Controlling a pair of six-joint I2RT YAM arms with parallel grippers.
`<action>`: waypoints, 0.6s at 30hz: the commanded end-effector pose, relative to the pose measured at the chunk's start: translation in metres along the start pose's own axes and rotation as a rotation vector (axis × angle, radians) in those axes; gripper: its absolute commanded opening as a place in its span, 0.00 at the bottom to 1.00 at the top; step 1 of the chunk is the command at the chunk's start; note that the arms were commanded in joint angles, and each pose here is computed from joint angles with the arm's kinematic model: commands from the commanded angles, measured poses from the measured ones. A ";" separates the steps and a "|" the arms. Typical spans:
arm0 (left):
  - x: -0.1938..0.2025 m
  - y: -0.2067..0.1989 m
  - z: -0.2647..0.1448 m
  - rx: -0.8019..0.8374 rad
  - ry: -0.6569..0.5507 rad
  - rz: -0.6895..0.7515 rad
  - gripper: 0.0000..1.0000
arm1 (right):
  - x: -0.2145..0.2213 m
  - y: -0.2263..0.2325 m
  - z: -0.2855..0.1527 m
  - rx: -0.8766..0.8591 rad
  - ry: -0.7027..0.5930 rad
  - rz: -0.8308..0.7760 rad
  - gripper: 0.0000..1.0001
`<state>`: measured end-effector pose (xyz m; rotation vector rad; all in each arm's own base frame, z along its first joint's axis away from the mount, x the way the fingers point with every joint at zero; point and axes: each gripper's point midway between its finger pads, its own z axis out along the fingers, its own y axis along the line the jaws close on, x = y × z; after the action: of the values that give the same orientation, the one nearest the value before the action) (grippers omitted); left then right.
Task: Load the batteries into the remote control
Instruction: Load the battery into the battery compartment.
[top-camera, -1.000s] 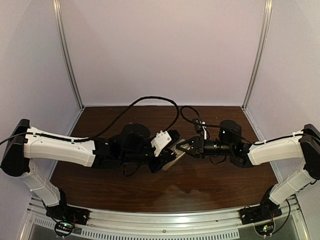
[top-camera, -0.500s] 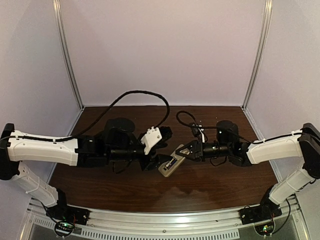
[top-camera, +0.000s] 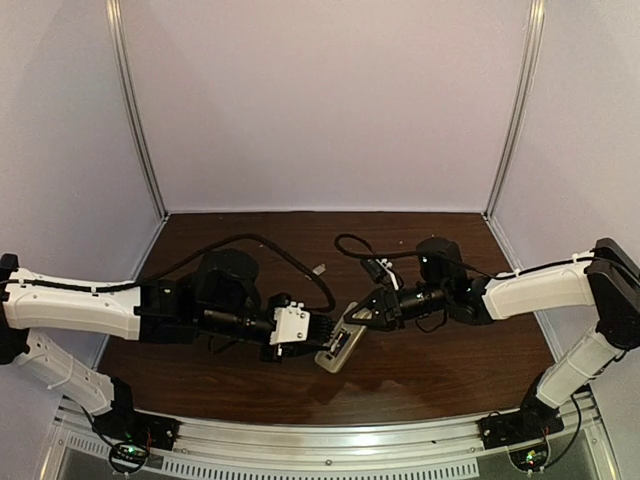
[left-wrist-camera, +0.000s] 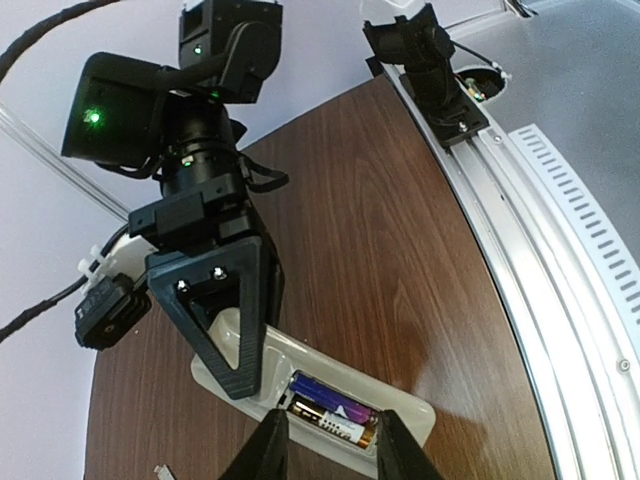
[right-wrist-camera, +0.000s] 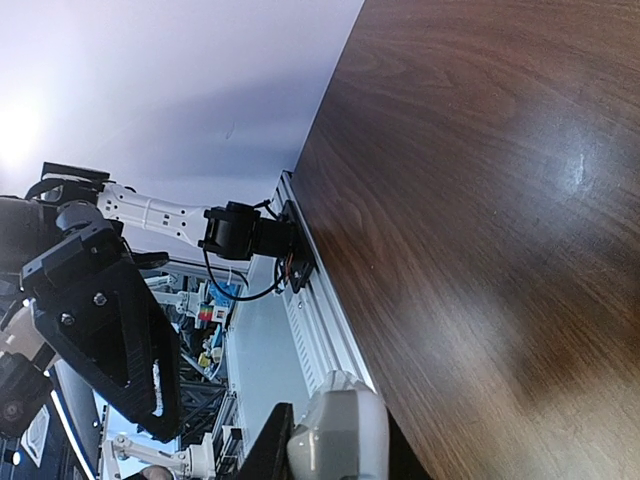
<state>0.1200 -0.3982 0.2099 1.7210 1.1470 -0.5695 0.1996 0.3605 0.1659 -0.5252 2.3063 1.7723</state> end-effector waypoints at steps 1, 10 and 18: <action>-0.002 -0.005 0.009 0.044 0.014 0.107 0.29 | 0.010 0.011 0.009 -0.031 0.079 -0.022 0.00; 0.006 -0.011 0.024 0.072 0.062 0.165 0.26 | 0.023 0.012 0.022 -0.019 0.145 -0.031 0.00; 0.010 -0.015 0.029 0.097 0.075 0.173 0.21 | 0.029 0.016 0.031 -0.017 0.182 -0.047 0.00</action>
<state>0.1151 -0.4130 0.1798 1.9011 1.0472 -0.4730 0.1673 0.3818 0.1520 -0.7015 2.4129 1.7844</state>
